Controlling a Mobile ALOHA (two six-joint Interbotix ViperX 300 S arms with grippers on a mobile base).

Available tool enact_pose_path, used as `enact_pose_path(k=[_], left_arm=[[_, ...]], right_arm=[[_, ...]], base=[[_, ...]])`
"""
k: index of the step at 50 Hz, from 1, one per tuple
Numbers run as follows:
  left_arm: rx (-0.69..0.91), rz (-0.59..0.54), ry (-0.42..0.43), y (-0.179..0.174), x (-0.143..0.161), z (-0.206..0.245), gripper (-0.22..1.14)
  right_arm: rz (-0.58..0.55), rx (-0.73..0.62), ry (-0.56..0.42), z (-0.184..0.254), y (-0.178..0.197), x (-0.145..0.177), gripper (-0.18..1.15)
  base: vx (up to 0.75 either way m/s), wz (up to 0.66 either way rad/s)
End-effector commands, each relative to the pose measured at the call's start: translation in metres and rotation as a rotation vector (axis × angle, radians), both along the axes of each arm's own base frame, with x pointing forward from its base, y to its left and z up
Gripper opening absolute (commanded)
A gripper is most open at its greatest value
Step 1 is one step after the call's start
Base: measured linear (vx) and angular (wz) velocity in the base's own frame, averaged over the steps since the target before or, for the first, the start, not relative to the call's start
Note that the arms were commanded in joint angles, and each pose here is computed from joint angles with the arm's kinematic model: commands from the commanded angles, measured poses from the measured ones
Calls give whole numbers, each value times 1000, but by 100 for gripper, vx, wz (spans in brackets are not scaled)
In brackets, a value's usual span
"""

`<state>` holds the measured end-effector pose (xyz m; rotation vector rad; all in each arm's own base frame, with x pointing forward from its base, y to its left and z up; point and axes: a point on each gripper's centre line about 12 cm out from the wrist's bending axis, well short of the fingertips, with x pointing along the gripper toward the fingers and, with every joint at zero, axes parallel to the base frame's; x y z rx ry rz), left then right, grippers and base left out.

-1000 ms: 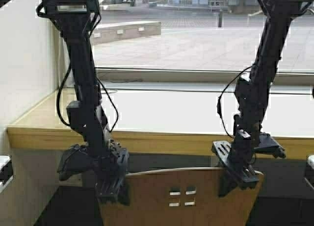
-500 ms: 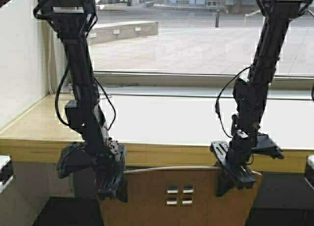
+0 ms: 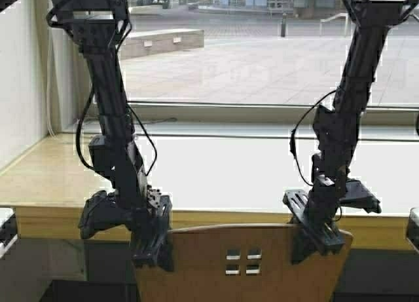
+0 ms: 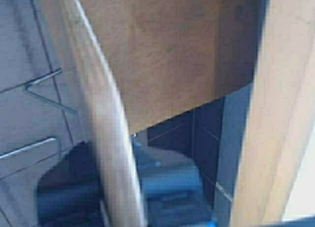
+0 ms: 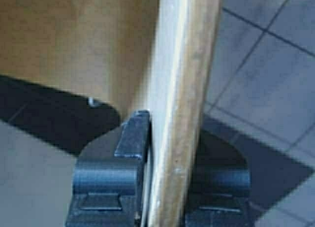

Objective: Push the chairs under the table

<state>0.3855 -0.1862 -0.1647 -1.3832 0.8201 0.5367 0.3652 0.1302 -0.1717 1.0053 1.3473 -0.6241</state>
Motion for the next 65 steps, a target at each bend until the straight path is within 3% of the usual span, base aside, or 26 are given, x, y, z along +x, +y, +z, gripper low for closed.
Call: enact_pose_path(k=[1, 17, 25, 38, 42, 49, 53, 56, 65], left_arm=[[-7, -2, -160, 0, 56, 28, 4], [-2, -1, -162, 1, 60, 26, 4], [1, -1, -156, 2, 57, 27, 7], [11, -10, -142, 5, 50, 28, 30], [13, -19, -143, 5, 50, 31, 45], [16, -22, -138, 7, 45, 37, 79], [19, -23, -127, 8, 40, 43, 92], [22, -28, -114, 10, 35, 48, 95], [25, -38, -106, 15, 24, 70, 95]], right_arm=[[182, -57, 109, -32, -2, -49, 4], [210, -66, 80, -35, 1, -40, 4], [295, -80, 54, -33, 3, -34, 4], [316, -94, 3, -23, 5, -20, 8], [318, -81, 3, -20, 7, -18, 23], [324, -46, 24, -17, 12, -19, 73], [309, -42, 22, -12, 12, -19, 95], [300, -41, 30, -9, 11, -23, 100], [287, -53, -2, 12, 9, -22, 99]], base=[[19, 1], [16, 2], [9, 0], [4, -2], [0, 0], [0, 0], [-1, 0], [-2, -2], [-2, -6]])
